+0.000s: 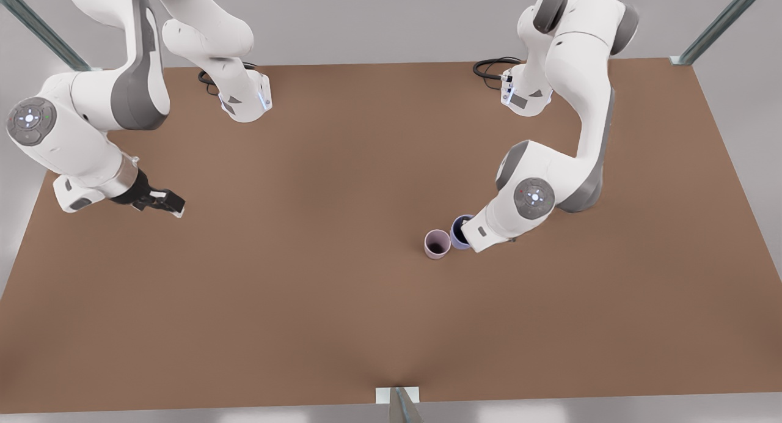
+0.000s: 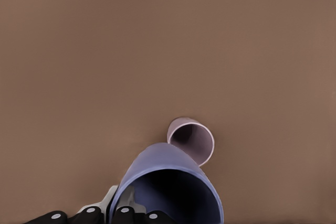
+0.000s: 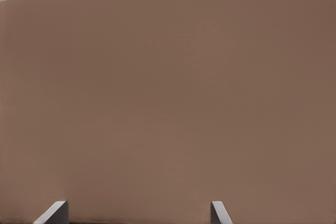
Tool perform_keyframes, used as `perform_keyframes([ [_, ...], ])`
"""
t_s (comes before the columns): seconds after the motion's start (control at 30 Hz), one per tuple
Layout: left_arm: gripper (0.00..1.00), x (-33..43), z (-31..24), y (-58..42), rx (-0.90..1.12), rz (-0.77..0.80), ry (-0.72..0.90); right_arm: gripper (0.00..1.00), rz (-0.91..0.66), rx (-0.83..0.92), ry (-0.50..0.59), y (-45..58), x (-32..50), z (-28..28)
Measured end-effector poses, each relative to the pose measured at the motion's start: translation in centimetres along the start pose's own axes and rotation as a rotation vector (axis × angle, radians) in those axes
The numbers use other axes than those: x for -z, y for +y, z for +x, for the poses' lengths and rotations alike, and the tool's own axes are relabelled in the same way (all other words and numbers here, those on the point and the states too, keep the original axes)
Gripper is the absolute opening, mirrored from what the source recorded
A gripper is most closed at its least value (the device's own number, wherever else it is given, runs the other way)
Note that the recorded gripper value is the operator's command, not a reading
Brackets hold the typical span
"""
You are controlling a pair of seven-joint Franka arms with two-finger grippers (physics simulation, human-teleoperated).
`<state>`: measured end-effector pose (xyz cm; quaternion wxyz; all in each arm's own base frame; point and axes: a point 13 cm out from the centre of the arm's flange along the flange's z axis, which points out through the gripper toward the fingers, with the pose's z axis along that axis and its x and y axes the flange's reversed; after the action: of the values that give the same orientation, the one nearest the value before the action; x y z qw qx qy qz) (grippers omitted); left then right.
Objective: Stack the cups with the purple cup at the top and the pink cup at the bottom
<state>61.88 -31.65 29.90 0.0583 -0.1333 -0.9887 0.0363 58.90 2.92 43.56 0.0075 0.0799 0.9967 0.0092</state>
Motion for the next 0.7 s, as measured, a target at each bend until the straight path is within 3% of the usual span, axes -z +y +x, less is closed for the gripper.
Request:
perform_keyframes([
  [0.37, 0.21, -6.0, 0.7, -3.1, 0.232, -0.018, 0.065, 1.00, -0.015, 0.437, -0.028, 0.2, -1.4, -2.4],
  [0.7, 0.21, -9.0, 0.3, -3.1, 0.381, -0.009, 0.041, 1.00, -0.015, 0.611, -0.037, 0.2, -1.8, -3.7],
])
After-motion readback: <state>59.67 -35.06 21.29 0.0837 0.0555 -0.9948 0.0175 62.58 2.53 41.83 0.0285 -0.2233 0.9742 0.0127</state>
